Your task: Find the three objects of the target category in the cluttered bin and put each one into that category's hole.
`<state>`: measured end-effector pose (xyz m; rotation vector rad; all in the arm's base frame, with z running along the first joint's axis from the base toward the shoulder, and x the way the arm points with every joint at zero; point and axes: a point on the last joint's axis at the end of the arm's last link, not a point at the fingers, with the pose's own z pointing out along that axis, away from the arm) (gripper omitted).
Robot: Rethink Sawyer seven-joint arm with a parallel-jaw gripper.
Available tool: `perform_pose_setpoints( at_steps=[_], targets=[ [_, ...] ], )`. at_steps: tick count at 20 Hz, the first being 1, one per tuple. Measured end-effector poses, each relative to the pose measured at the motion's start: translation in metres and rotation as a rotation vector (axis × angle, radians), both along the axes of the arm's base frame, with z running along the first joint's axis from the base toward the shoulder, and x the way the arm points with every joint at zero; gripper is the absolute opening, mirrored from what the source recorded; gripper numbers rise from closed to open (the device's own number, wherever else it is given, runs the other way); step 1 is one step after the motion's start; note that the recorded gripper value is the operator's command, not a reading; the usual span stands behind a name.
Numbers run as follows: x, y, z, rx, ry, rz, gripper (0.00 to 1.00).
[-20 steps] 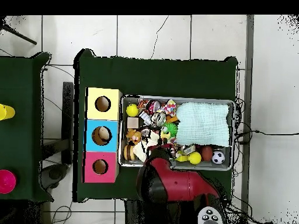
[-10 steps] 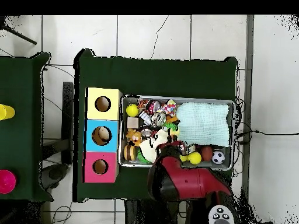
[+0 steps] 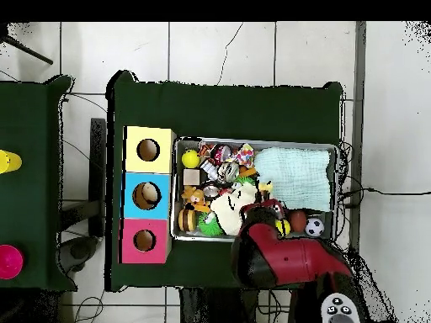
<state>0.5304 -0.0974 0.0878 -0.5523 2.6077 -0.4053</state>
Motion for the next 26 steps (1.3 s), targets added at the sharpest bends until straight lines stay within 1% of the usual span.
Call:
perform_pose_setpoints(
  at_steps=[4, 6, 12, 19, 22, 25, 26],
  targets=[
    [0.005, -0.024, -0.001, 0.002, -0.020, 0.016, 0.00],
    [0.008, -0.039, -0.001, 0.012, -0.037, 0.023, 0.00],
    [0.016, -0.070, 0.001, 0.045, -0.084, 0.030, 0.00],
    [0.023, -0.091, -0.001, 0.088, -0.103, 0.019, 0.00],
    [0.027, -0.095, -0.002, 0.107, -0.109, 0.013, 0.00],
    [0.032, -0.096, -0.004, 0.136, -0.112, 0.008, 0.00],
    [0.034, -0.095, -0.006, 0.147, -0.114, 0.007, 1.00]
  ],
)
